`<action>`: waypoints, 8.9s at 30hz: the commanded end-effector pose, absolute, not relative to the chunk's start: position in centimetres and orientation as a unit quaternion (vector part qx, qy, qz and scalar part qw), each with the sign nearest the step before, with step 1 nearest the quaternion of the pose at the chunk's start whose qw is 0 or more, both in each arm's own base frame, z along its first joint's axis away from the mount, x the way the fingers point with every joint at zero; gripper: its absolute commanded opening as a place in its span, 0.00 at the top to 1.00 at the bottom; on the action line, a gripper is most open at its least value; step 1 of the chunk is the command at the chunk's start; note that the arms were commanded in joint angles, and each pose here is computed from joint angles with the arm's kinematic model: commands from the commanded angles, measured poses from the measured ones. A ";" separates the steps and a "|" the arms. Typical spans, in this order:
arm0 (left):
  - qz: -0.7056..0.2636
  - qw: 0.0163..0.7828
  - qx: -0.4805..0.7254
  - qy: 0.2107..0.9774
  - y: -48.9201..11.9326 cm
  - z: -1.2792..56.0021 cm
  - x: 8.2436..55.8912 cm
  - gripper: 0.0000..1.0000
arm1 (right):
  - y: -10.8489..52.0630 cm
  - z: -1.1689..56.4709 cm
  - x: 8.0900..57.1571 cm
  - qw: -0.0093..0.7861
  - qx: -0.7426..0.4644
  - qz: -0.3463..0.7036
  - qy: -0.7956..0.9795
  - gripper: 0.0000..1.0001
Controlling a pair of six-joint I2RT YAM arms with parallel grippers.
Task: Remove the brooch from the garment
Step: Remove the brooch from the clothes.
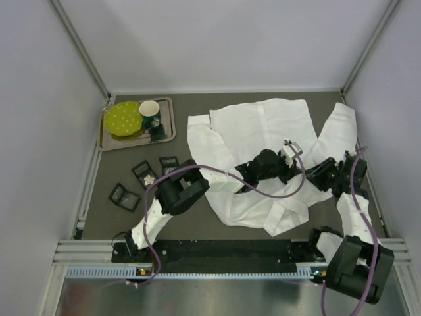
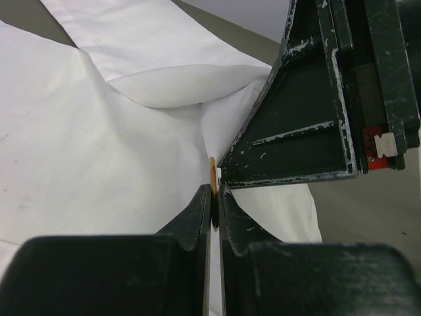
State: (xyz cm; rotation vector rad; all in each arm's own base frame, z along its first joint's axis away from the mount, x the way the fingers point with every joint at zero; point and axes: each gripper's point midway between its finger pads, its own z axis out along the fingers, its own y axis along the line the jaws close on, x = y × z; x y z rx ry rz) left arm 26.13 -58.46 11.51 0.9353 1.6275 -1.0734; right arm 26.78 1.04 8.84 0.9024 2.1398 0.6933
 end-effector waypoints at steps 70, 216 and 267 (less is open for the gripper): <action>-0.518 0.344 0.571 0.537 -59.2 6.4 13.5 1.00 | 4.9 19.2 30.3 0.476 0.227 0.443 0.725 0.62; -0.514 0.377 0.576 0.513 -58.2 6.5 12.4 1.00 | 4.5 22.0 30.9 0.462 0.318 0.523 0.642 0.64; -0.441 0.412 0.580 0.547 -57.4 7.3 15.9 1.00 | 0.4 17.2 26.9 0.427 0.374 0.283 0.773 0.60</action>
